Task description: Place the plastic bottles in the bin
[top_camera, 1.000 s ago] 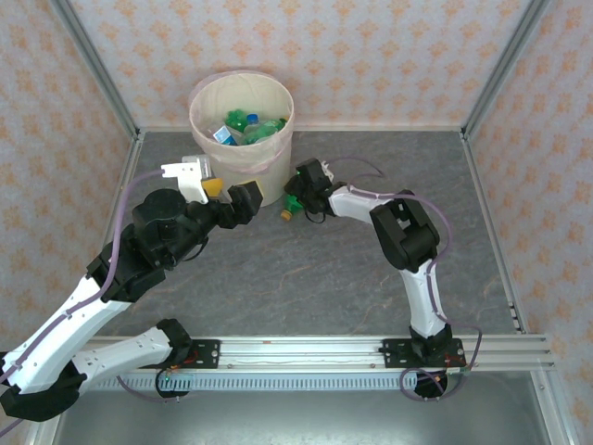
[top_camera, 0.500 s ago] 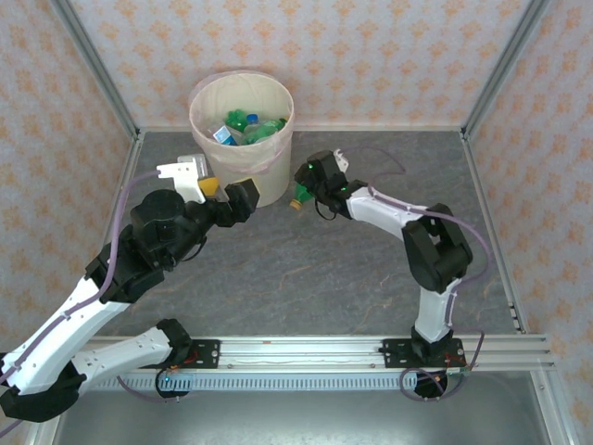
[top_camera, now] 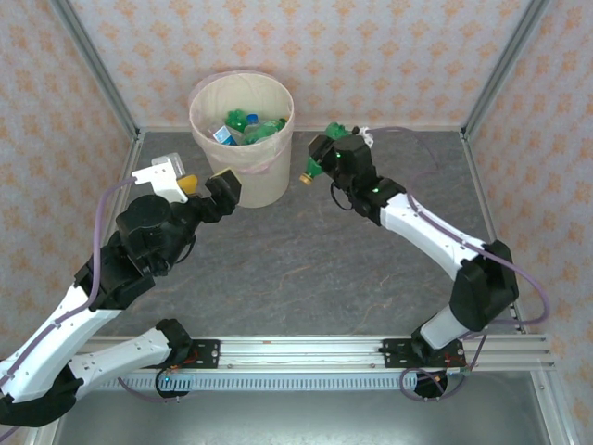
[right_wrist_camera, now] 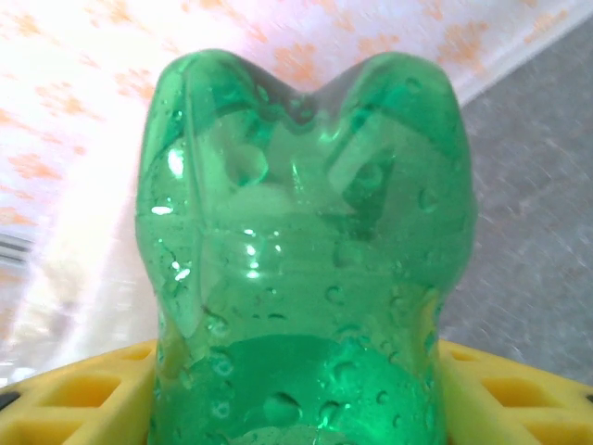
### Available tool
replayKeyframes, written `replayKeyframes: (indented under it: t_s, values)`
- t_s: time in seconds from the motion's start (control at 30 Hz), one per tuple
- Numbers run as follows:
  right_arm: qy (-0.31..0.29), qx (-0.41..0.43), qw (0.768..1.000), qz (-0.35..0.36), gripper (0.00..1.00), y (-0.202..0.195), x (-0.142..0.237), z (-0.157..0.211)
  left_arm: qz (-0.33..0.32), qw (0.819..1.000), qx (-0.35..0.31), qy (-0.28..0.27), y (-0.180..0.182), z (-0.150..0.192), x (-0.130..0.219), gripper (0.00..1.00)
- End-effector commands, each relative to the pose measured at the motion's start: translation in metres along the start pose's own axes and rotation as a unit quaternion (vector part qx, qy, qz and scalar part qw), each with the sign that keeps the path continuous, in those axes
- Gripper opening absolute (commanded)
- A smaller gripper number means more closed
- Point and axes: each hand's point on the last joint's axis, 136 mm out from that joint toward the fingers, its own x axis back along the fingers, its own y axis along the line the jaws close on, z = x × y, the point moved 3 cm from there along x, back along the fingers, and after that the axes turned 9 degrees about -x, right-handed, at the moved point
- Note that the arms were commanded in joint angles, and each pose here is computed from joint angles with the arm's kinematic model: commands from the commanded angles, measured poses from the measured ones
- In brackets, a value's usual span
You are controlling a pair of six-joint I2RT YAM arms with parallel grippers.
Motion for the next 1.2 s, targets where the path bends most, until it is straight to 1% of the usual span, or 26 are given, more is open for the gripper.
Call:
replayKeyframes:
  t_s: [0.0,0.2,0.4,0.5,0.83,1.17]
  values:
    - [-0.03,0.002,0.998,-0.052,0.62,0.038,0.021,-0.024,-0.012,1.0,0.014,-0.018,0.005,-0.01,0.007,0.99]
    - [-0.02,-0.01,0.993,-0.115,0.62,0.086,0.03,-0.033,-0.008,1.0,0.014,-0.017,0.003,-0.01,0.006,0.99]
    - [-0.006,-0.01,0.989,-0.15,0.61,0.129,0.022,-0.027,-0.01,1.0,0.016,-0.021,0.003,-0.013,0.007,0.99]
    - [-0.005,-0.01,0.987,-0.162,0.62,0.145,0.015,-0.021,-0.015,0.999,0.018,-0.022,0.004,-0.016,0.009,0.99]
    - [-0.002,-0.017,0.981,-0.195,0.62,0.174,-0.014,-0.011,-0.024,0.999,0.021,-0.028,0.01,-0.023,0.017,0.99]
    - [0.007,0.008,0.981,-0.191,0.62,0.189,-0.048,0.005,-0.028,0.999,0.019,-0.028,0.014,-0.024,0.024,0.99]
